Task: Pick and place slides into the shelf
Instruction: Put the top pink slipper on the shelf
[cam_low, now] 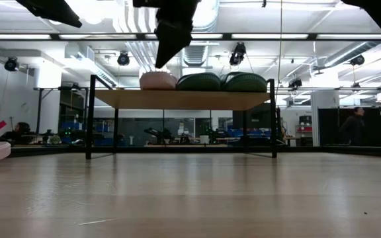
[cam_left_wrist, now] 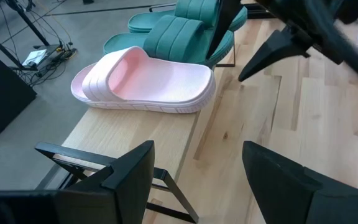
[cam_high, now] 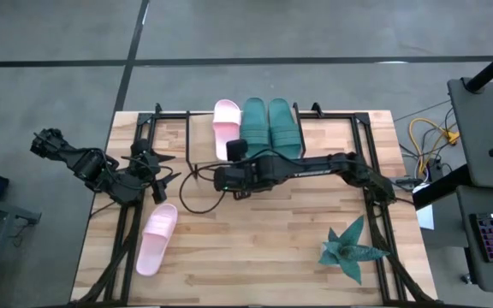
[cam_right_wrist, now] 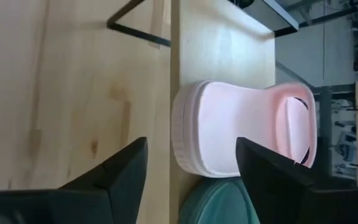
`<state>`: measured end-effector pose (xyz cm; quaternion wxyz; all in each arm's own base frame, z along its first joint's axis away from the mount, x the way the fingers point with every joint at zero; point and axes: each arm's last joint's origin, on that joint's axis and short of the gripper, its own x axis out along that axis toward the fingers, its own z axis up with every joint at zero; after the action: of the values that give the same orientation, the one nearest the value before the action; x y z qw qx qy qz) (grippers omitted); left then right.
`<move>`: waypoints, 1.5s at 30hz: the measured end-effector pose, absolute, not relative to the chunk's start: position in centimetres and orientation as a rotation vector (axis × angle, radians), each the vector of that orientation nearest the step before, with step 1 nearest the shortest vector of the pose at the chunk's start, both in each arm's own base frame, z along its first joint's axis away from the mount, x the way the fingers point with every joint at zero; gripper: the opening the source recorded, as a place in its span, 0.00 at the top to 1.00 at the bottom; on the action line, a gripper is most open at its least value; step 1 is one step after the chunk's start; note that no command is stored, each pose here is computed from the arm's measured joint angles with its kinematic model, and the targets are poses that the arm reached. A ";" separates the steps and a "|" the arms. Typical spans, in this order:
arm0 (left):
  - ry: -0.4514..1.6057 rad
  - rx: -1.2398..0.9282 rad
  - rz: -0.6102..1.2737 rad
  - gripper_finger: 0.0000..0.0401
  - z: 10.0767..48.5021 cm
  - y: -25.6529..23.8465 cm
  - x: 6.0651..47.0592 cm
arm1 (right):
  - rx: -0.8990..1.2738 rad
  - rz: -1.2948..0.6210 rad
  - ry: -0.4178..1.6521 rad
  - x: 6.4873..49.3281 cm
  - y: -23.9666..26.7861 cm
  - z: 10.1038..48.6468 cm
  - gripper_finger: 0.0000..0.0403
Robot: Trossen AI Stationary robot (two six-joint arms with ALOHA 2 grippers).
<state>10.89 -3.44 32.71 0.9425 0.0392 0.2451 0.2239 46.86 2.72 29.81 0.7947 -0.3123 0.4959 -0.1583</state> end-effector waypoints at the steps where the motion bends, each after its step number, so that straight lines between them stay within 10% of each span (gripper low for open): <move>1: 0.501 0.080 0.457 0.43 32.7 -3.5 10.9 | -0.663 -0.332 1.063 46.8 2.7 29.9 0.43; 45: 0.532 0.107 0.457 0.43 32.3 -3.9 11.6 | -0.650 -0.215 1.118 47.2 0.3 27.6 0.85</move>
<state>11.64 -3.85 32.32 0.9377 0.0525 0.2604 0.2238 47.18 0.25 27.57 0.7929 -0.3022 0.5196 -0.0999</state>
